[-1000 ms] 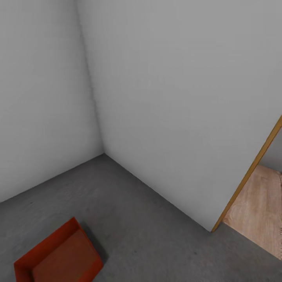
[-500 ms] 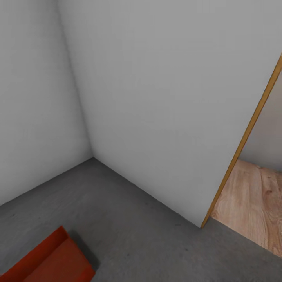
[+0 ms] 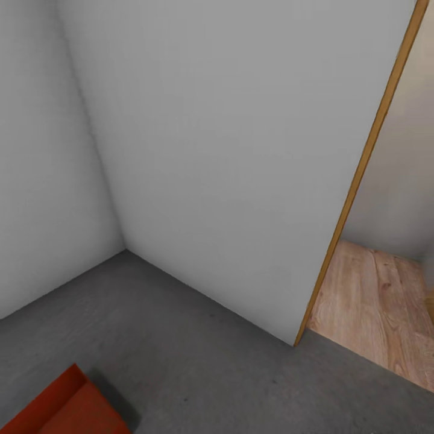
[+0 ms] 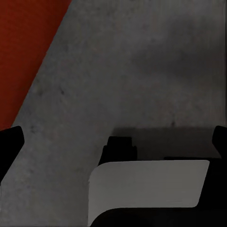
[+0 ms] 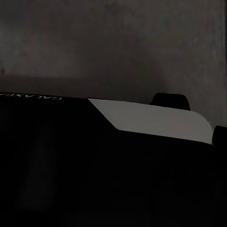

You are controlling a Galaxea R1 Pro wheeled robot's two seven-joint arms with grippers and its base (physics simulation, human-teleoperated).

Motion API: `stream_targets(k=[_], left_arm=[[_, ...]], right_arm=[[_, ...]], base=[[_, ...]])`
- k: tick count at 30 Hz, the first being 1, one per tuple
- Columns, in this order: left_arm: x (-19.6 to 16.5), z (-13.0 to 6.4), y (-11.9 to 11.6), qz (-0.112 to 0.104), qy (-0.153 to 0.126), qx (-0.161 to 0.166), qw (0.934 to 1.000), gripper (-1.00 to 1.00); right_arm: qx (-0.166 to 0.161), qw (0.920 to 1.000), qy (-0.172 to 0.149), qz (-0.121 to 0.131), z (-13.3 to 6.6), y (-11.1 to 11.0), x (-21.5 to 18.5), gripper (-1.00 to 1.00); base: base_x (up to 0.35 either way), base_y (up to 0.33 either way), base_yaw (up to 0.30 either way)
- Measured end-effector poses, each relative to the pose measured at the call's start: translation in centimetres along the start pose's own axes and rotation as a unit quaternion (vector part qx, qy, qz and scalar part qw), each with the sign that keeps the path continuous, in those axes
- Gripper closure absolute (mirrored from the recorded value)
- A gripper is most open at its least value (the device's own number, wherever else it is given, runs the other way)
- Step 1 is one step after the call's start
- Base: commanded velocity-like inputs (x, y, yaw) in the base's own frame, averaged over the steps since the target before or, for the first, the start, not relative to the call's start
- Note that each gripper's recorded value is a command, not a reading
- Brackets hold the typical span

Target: Move the two storage containers from the living room to the garage. In the garage, place one container on the floor and stack the other container on top of it (either order is fine).

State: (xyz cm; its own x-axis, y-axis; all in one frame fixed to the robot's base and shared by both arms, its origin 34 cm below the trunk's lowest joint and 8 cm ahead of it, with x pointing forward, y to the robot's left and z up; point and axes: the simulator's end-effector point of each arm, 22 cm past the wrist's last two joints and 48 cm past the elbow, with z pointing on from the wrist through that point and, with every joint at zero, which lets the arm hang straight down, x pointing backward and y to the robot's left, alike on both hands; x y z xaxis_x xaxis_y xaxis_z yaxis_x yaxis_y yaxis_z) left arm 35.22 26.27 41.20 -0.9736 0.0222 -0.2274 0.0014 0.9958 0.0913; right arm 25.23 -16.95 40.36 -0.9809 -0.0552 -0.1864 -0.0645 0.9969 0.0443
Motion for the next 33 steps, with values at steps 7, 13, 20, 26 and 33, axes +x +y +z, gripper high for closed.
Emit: stream_targets(k=[7,13,20,26,33], left_arm=[[-0.4,-0.1,0.0,0.000,-0.004,0.000,1.0000,-1.00],[-0.7,-0.2,0.0,0.000,-0.008,0.000,1.0000,-1.00],[-1.0,-0.3,0.0,-0.001,-0.012,0.000,0.9999,-1.00],[-1.3,-0.4,0.1,-0.001,-0.015,0.000,0.9999,-1.00],[-1.6,-0.5,0.1,-0.001,-0.020,0.000,0.9998,-1.00]], right_arm=[[0.008,1.0000,0.001,-0.002,0.0,-0.8,0.1,-1.00],[0.009,1.0000,-0.003,-0.002,-0.1,-0.8,-0.2,-1.00],[0.010,0.9999,-0.006,-0.001,-0.1,-1.0,-0.5,-1.00],[0.011,0.9999,-0.010,-0.001,-0.1,-1.0,-0.7,-1.00],[0.015,0.9998,-0.015,0.002,-0.2,-1.6,-1.1,-1.00]], base=[[0.000,0.000,-0.185],[0.000,0.000,-0.184],[0.000,0.000,-0.184],[0.000,0.000,-0.184],[0.000,0.000,-0.184]])
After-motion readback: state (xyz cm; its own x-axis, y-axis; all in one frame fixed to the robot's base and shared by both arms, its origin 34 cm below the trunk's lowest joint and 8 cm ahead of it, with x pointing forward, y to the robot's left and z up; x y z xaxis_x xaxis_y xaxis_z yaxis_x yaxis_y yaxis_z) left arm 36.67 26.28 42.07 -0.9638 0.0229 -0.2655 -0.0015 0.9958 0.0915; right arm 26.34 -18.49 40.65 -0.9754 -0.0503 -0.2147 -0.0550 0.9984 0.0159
